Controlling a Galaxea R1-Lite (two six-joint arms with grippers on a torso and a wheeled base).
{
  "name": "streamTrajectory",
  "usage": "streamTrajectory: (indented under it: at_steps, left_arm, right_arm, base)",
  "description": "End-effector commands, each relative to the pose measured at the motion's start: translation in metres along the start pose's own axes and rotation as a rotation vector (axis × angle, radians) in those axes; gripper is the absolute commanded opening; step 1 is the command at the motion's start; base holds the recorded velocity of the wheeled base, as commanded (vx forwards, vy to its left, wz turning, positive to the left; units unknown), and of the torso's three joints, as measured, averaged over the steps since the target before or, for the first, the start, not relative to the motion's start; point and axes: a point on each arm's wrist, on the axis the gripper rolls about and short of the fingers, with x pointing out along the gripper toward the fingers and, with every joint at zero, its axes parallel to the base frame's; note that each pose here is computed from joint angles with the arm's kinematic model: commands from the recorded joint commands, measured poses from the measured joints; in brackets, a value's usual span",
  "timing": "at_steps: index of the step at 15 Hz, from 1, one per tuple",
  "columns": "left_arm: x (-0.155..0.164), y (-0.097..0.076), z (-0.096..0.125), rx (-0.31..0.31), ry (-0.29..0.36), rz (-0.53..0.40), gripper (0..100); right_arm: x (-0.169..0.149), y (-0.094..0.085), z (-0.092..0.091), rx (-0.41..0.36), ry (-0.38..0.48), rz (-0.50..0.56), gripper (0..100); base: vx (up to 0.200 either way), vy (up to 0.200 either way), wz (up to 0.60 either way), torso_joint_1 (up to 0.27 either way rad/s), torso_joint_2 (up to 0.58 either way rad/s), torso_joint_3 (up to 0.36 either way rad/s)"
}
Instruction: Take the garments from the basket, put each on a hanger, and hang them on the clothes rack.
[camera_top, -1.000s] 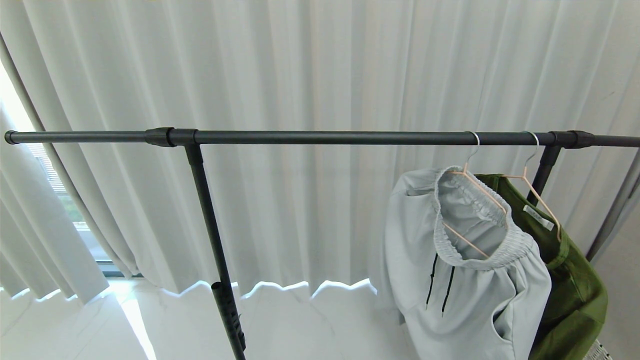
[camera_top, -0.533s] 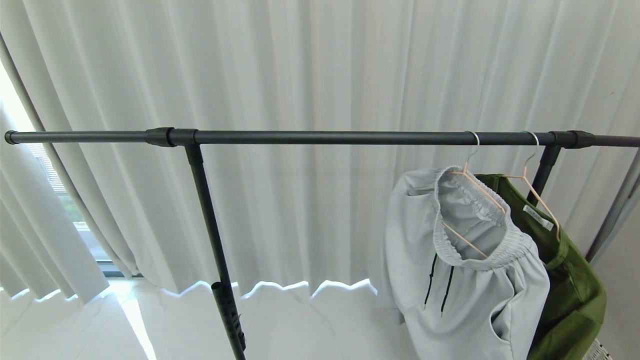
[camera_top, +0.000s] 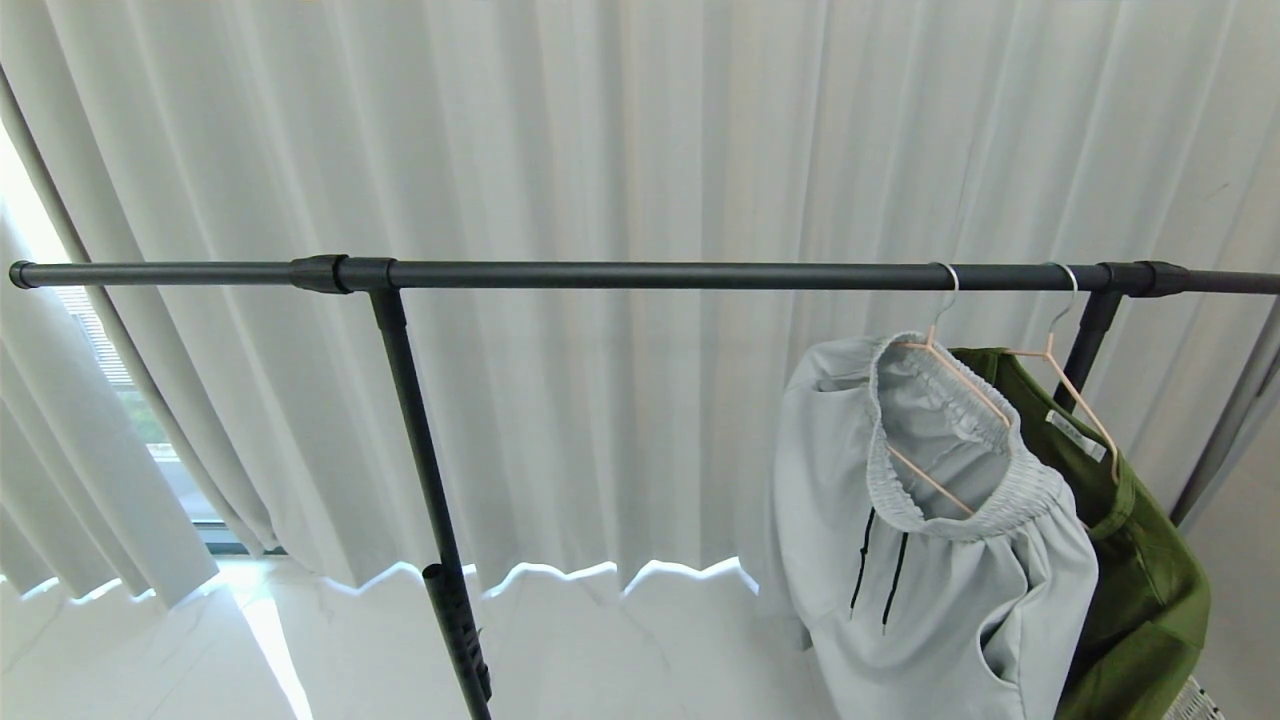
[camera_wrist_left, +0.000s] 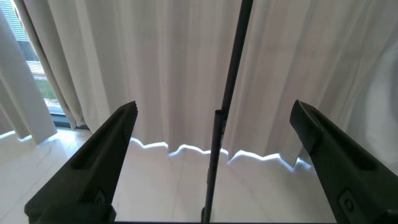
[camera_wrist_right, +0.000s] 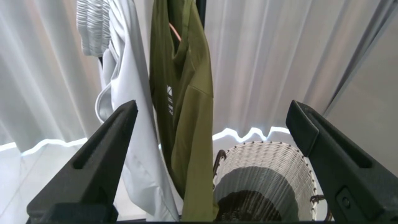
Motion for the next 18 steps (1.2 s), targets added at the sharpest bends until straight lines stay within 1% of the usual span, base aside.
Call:
streamTrajectory:
  at_steps: [1, 18]
  left_arm:
    - [0.0000, 0.0000, 0.0000, -0.001, -0.001, 0.000, 100]
    - [0.0000, 0.0000, 0.0000, -0.001, -0.001, 0.000, 100]
  right_arm:
    - [0.0000, 0.0000, 0.0002, 0.000, -0.001, 0.000, 100]
    - [0.0000, 0.0000, -0.0002, -0.002, 0.002, 0.000, 100]
  base:
    - [0.000, 0.000, 0.00, 0.000, 0.00, 0.000]
    - [0.000, 0.000, 0.00, 0.000, 0.00, 0.000]
